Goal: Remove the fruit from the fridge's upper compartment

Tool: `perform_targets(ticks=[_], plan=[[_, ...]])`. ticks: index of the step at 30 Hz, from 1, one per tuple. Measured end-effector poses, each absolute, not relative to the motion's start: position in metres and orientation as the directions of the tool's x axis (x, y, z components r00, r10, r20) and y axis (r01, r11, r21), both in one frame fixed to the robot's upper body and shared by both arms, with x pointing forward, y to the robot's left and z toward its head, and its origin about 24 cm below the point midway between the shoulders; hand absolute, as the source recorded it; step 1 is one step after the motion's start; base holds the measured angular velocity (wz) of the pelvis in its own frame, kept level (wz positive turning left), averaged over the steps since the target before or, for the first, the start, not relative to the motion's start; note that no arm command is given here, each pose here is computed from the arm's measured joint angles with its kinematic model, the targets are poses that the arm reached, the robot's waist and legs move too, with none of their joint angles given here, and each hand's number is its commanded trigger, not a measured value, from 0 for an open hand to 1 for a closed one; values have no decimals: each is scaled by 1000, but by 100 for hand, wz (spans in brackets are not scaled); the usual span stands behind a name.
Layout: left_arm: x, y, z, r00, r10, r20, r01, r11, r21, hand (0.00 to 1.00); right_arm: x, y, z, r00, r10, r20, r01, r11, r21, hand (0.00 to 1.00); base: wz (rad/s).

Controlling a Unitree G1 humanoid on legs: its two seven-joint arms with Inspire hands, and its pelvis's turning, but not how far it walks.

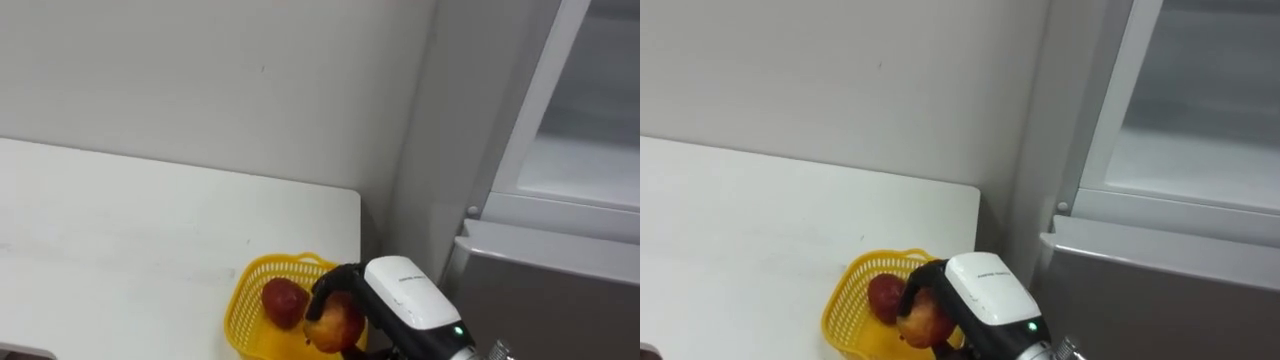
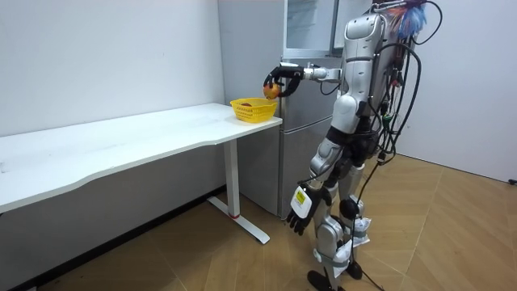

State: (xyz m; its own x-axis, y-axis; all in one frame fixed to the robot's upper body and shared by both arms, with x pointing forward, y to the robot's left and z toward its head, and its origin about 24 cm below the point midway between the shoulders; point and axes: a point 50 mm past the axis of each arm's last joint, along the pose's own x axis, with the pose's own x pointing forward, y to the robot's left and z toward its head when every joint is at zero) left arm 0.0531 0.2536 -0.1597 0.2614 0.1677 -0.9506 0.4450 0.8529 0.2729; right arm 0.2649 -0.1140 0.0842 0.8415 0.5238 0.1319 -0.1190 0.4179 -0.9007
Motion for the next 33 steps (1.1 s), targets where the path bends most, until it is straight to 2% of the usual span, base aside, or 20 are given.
perform_targets(ticks=[13, 14, 15, 16, 33], plan=[[52, 253, -160, 260, 166, -951, 452, 850, 272, 0, 263, -121, 66, 866, 496, 62, -163, 398, -903, 100, 0], [52, 253, -160, 260, 166, -951, 452, 850, 271, 0, 263, -122, 66, 866, 496, 62, -163, 397, -903, 91, 0], [52, 253, -160, 260, 165, -951, 452, 850, 271, 0, 263, -122, 66, 866, 496, 62, -163, 397, -903, 42, 0], [52, 253, -160, 260, 165, -952, 452, 850, 271, 0, 263, -121, 66, 866, 496, 62, -162, 397, -903, 0, 0], [52, 253, -160, 255, 155, -954, 460, 849, 261, 0, 264, -123, 66, 871, 484, 80, -141, 404, -904, 0, 0]])
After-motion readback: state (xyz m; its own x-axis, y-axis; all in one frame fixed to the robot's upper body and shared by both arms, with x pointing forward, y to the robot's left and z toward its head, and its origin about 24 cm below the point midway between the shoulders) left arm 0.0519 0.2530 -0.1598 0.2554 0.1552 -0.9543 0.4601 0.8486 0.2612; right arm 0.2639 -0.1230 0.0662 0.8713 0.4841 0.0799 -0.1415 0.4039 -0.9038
